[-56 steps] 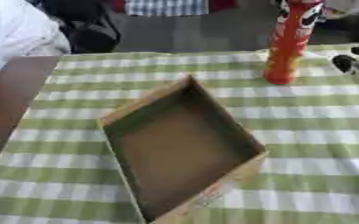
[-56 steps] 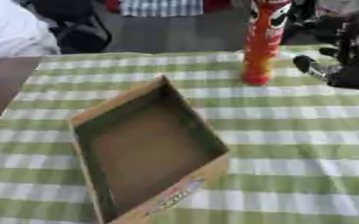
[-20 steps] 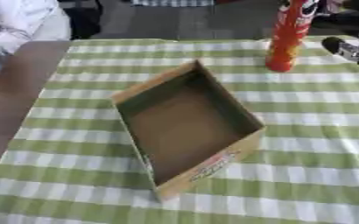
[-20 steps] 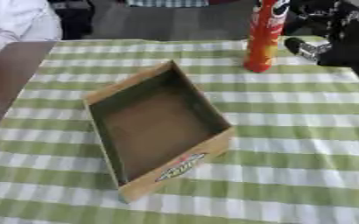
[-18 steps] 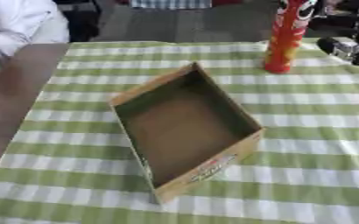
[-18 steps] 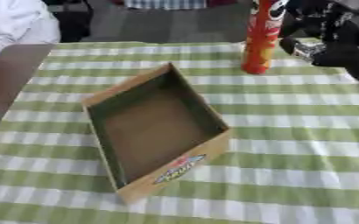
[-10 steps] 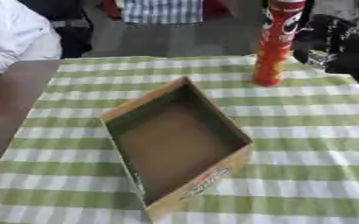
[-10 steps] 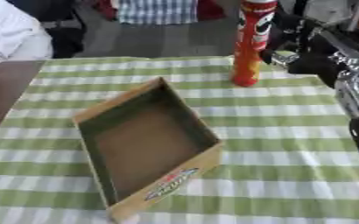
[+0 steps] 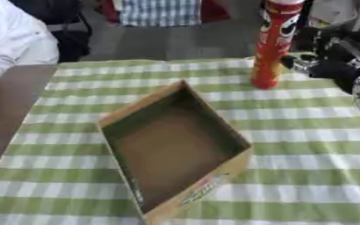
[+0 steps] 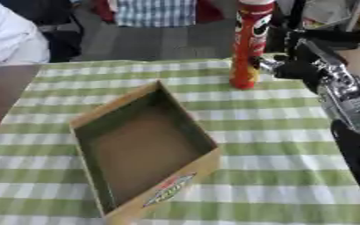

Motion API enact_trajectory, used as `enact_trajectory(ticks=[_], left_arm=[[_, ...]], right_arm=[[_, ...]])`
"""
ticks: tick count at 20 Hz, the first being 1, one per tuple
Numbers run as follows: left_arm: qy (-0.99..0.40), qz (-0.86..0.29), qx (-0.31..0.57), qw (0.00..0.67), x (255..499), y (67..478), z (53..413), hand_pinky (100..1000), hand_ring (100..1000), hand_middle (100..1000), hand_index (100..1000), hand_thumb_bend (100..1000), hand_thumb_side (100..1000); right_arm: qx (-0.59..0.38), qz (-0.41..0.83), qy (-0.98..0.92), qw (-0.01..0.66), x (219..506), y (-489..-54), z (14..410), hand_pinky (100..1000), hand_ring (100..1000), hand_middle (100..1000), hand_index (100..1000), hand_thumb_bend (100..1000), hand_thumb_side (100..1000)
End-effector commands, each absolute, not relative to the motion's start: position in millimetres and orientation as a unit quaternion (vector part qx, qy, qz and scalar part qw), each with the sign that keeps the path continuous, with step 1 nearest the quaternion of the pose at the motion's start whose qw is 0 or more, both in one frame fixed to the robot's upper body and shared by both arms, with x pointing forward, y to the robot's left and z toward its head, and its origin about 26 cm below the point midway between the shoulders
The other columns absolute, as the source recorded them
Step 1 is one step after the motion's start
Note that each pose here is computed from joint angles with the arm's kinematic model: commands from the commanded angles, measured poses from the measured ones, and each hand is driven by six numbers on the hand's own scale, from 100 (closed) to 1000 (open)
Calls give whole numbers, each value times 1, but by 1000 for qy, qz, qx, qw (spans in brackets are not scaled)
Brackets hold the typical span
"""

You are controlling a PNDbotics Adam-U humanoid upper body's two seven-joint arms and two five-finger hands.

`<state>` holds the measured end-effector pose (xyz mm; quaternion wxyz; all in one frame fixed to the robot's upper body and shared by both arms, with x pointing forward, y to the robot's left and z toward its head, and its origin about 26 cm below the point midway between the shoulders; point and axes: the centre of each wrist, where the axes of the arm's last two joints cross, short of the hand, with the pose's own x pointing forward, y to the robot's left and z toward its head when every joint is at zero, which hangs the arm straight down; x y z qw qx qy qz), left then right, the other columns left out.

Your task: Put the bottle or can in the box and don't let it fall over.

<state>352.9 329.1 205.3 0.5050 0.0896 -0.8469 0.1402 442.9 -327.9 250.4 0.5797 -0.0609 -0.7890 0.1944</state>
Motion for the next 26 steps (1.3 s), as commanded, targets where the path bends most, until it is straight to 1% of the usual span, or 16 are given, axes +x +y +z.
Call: enact_trajectory(ticks=[1,2,3,26], left_arm=[[-857,136,87,489,351,329,218,723,801,772,822,600,648],[-857,136,87,490,351,329,218,723,801,772,822,600,648],[-857,136,86,490,351,329,218,723,801,774,822,600,649],[-859,136,68,489,350,321,218,719,800,774,818,592,659]], right_arm=[[-62,189,-798,569,444,-329,264,983,983,975,970,446,155],[-62,190,-798,568,445,-329,264,983,984,976,970,429,152],[-63,190,-799,567,446,-328,265,983,985,976,970,447,154],[-122,152,-816,544,456,-327,290,980,995,979,970,467,148]])
